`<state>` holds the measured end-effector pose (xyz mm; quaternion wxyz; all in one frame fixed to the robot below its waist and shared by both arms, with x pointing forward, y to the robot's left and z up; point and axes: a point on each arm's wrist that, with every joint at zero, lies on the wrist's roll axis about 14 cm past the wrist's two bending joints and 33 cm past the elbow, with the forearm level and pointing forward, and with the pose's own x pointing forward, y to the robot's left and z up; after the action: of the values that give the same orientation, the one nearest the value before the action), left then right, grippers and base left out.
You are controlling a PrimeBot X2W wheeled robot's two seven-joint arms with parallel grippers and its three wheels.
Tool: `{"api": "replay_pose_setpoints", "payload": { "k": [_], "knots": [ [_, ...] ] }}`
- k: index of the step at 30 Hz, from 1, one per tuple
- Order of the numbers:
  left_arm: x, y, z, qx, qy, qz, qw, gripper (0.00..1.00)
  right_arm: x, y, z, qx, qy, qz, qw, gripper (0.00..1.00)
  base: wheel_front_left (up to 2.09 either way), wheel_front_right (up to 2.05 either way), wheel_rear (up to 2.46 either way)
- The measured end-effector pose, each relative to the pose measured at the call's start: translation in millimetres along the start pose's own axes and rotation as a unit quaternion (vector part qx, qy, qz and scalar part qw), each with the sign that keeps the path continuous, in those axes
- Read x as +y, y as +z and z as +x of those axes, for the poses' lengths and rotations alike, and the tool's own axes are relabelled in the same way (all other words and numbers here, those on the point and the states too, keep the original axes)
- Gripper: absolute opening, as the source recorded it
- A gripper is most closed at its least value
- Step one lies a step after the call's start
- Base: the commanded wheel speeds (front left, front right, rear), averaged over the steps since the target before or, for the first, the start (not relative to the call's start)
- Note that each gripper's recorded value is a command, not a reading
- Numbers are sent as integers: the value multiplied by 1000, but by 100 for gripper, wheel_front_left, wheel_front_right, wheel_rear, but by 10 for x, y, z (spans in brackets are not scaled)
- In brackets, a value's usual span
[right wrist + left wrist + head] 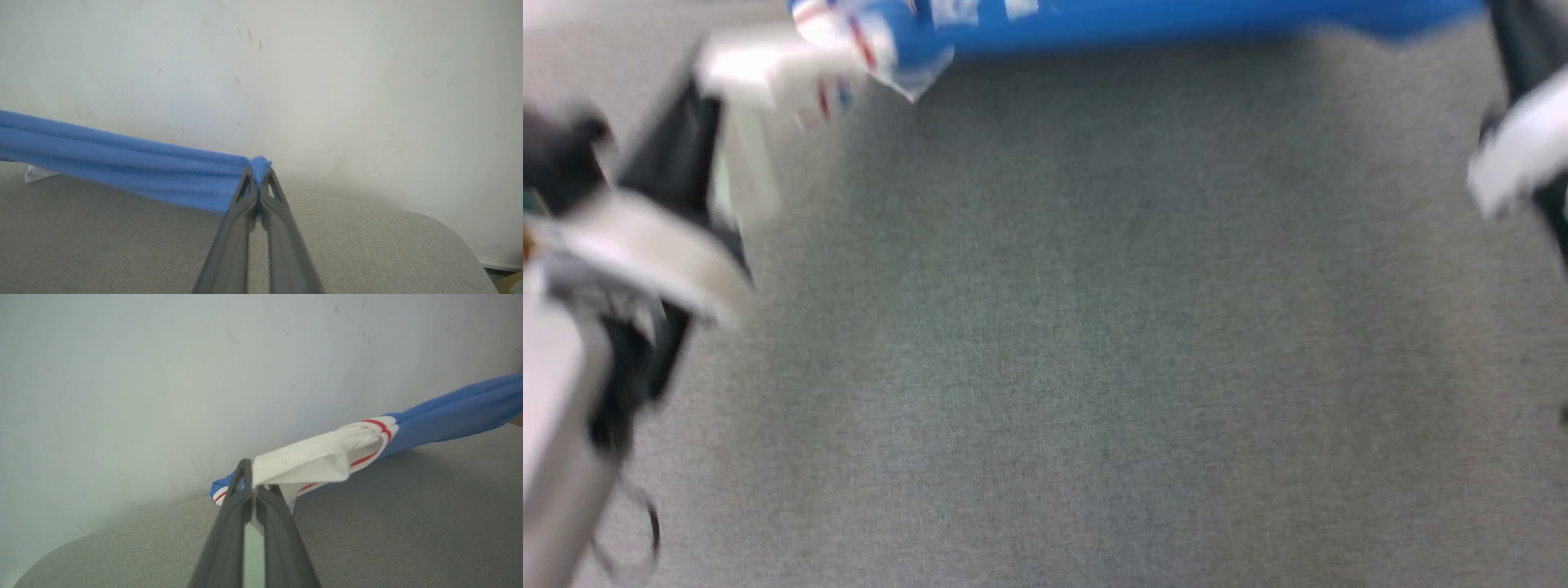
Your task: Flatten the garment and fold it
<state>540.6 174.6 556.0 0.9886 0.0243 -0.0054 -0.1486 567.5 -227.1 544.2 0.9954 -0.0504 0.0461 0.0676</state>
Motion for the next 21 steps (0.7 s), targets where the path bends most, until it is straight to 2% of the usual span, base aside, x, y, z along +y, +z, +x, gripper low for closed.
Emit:
{"api": "replay_pose_setpoints", "payload": {
  "k": [6,12,17,21],
  "knots": [
    [-184,-249,-649,57,5,17,998,0,95,-220,-671,34,-4,28,999,0,0,0,0],
    [-343,-540,-1190,137,-1,54,989,0,189,-359,-1146,64,-11,53,996,0,0,0,0],
    [-558,-894,-1679,232,-10,20,973,0,285,-636,-1518,126,-7,79,989,0,0,0,0],
    [-710,-1105,-2028,297,-16,-13,955,0,369,-872,-1806,194,13,83,977,0,0,0,0]
  ]
}}
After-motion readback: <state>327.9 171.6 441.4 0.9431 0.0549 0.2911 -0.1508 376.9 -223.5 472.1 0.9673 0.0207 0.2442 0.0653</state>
